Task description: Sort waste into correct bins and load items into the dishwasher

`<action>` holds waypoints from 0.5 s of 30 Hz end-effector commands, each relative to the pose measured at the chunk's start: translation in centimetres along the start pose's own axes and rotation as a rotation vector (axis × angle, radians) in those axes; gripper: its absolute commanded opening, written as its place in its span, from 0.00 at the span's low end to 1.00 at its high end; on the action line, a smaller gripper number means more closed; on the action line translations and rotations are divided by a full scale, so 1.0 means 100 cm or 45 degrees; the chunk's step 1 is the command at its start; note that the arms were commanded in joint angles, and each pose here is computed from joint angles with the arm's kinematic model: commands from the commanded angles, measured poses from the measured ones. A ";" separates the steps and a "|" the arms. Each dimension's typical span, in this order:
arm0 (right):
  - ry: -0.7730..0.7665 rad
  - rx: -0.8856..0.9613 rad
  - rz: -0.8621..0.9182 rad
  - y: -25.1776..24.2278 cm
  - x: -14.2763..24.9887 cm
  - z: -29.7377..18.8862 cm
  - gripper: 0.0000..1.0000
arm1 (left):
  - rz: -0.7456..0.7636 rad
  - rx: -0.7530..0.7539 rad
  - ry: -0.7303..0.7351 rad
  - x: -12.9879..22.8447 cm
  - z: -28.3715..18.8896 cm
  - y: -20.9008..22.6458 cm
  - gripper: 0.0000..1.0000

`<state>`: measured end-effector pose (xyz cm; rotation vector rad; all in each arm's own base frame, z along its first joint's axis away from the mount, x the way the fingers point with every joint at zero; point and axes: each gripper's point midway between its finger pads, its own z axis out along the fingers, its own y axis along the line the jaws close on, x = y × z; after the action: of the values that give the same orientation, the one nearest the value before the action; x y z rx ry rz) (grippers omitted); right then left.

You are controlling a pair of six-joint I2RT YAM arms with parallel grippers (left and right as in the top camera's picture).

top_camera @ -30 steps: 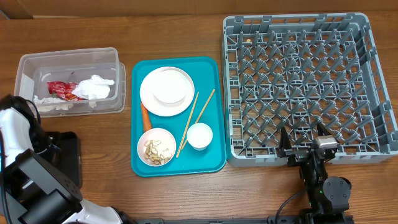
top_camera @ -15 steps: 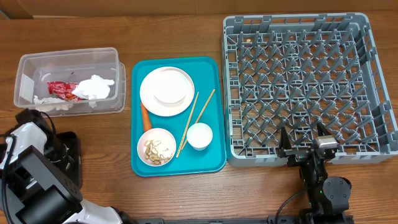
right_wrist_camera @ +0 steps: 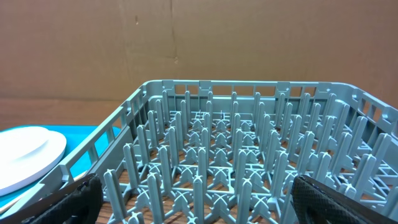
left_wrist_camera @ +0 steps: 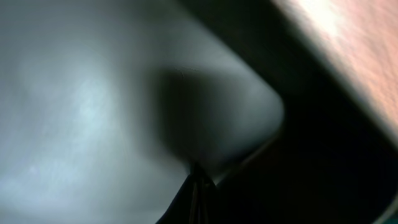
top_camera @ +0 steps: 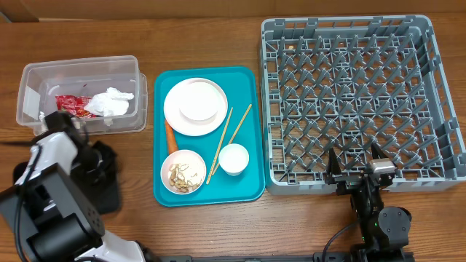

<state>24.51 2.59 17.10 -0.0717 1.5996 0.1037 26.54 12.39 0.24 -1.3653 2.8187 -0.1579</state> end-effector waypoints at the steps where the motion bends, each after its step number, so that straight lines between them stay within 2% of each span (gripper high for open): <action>1: -0.007 0.002 -0.001 -0.001 0.001 0.000 1.00 | 0.172 0.044 -0.013 0.013 -0.002 -0.030 0.04; 8: -0.007 0.002 -0.001 -0.001 0.001 0.000 1.00 | 0.330 0.048 -0.020 0.030 0.002 -0.062 0.04; 15: -0.007 0.002 -0.001 -0.001 0.001 0.000 1.00 | 0.401 0.053 -0.021 0.040 0.003 -0.075 0.04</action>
<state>24.51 2.59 17.12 -0.0714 1.5989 0.1034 29.74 5.33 0.27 -0.9583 2.9547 -0.1792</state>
